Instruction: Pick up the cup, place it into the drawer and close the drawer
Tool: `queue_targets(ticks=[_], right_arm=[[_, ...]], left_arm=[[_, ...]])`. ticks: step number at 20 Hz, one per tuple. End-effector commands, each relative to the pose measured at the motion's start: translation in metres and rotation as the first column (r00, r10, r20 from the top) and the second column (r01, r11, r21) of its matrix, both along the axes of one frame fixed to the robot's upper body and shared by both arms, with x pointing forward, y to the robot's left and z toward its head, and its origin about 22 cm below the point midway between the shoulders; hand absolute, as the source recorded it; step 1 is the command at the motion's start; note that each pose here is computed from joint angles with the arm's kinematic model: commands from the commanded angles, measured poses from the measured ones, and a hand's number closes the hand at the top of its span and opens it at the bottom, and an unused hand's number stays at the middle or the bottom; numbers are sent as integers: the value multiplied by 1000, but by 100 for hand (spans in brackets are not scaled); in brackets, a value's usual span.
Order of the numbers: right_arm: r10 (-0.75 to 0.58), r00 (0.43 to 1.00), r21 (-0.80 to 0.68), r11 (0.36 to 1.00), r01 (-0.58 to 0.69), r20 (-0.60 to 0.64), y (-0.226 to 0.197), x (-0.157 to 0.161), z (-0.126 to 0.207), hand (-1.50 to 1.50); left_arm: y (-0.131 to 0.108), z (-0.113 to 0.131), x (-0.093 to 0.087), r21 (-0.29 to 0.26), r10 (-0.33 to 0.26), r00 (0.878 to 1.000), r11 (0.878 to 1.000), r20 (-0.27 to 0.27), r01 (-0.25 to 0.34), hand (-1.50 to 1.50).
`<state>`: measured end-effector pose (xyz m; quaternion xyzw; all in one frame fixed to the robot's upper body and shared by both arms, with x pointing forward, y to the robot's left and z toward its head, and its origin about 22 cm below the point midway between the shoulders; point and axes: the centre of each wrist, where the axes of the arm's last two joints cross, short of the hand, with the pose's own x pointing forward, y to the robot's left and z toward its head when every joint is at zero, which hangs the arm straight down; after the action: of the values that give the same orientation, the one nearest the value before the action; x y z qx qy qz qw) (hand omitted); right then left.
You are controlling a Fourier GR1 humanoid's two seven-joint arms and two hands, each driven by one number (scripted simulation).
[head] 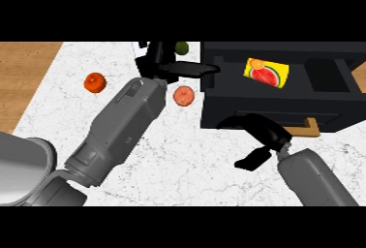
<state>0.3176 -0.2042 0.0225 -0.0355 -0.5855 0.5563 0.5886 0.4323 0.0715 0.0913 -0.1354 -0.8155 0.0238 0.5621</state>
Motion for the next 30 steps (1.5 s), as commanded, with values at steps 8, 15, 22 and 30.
queue_targets(ticks=[8, 15, 22, 30], right_arm=[[-146, 985, 85, 987, 138, 94, -32, 69, -20, 150], [-283, 940, 184, 951, 249, 190, -65, 111, 38, 150], [-386, 901, 239, 911, 337, 198, -82, 123, 73, 150], [-384, 901, 276, 905, 324, 201, -102, 124, 103, 150]], left_arm=[[48, -22, -9, -47, -26, 1000, 999, -2, 26, -150], [76, -29, -15, -41, -43, 999, 998, -3, 43, -150], [89, -22, -14, -43, -81, 997, 996, 0, 81, -150], [99, -27, -17, -38, -101, 995, 994, -16, 101, -150]])
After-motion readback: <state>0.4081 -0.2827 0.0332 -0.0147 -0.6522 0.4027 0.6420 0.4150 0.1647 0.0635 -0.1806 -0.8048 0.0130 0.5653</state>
